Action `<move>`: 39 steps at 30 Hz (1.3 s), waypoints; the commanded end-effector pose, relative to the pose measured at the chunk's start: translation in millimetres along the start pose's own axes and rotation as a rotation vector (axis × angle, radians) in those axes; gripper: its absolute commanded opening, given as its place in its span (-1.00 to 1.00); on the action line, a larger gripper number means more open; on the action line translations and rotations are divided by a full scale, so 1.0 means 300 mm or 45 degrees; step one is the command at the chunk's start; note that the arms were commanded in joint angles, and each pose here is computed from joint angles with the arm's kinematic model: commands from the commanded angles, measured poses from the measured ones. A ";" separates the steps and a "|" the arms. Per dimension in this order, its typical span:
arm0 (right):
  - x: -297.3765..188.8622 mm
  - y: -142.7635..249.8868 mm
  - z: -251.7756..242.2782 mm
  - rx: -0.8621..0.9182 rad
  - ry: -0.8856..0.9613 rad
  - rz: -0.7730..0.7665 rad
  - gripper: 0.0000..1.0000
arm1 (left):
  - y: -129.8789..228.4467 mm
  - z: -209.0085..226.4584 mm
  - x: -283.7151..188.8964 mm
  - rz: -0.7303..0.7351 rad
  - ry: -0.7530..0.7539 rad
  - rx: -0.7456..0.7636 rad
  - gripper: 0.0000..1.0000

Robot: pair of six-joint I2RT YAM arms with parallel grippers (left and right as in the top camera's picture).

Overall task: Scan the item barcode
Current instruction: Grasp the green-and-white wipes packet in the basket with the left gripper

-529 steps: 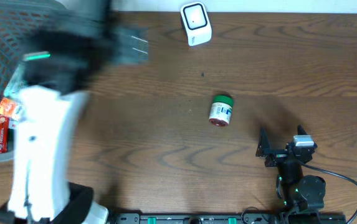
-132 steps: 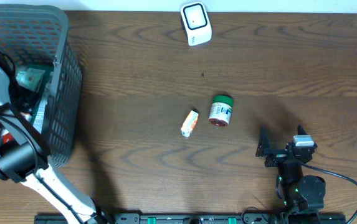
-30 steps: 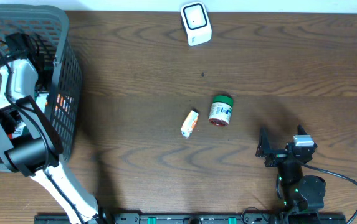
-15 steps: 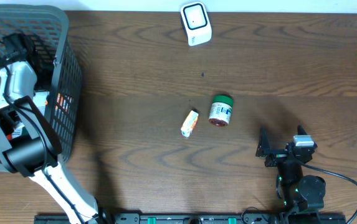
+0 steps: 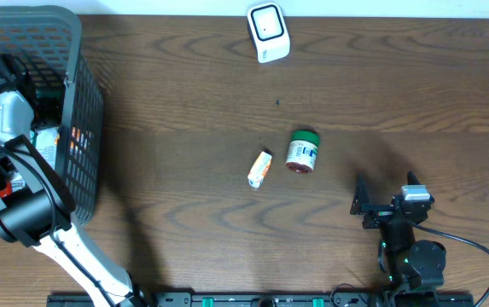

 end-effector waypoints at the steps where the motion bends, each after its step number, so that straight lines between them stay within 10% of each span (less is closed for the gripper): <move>1: 0.000 0.003 0.004 0.015 -0.004 0.004 0.98 | 0.244 -0.020 0.230 0.325 0.011 0.019 0.63; 6: 0.000 0.003 0.004 0.015 -0.004 0.004 0.99 | 0.266 -0.058 0.246 0.357 0.108 0.012 -0.42; 14: 0.000 0.003 0.004 0.015 -0.004 0.004 0.98 | 0.143 -0.028 0.099 0.217 0.123 -0.088 -0.84; 28: 0.000 0.003 0.004 0.015 -0.004 0.004 0.99 | -0.114 0.170 -0.743 -0.545 0.134 -0.392 -0.85; 39: 0.000 0.003 0.004 0.015 -0.004 0.004 0.98 | 0.111 0.167 -1.506 -1.168 0.519 -0.427 -0.85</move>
Point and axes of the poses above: each gripper's point midway between its finger pads, its own x axis out along the fingers, its own z axis along the line the jaws close on, y = z × x, the point moved 4 cm from there along -x, back along the fingers, and after that the axes turned 7 degrees about -x, right-handed, at the moved point
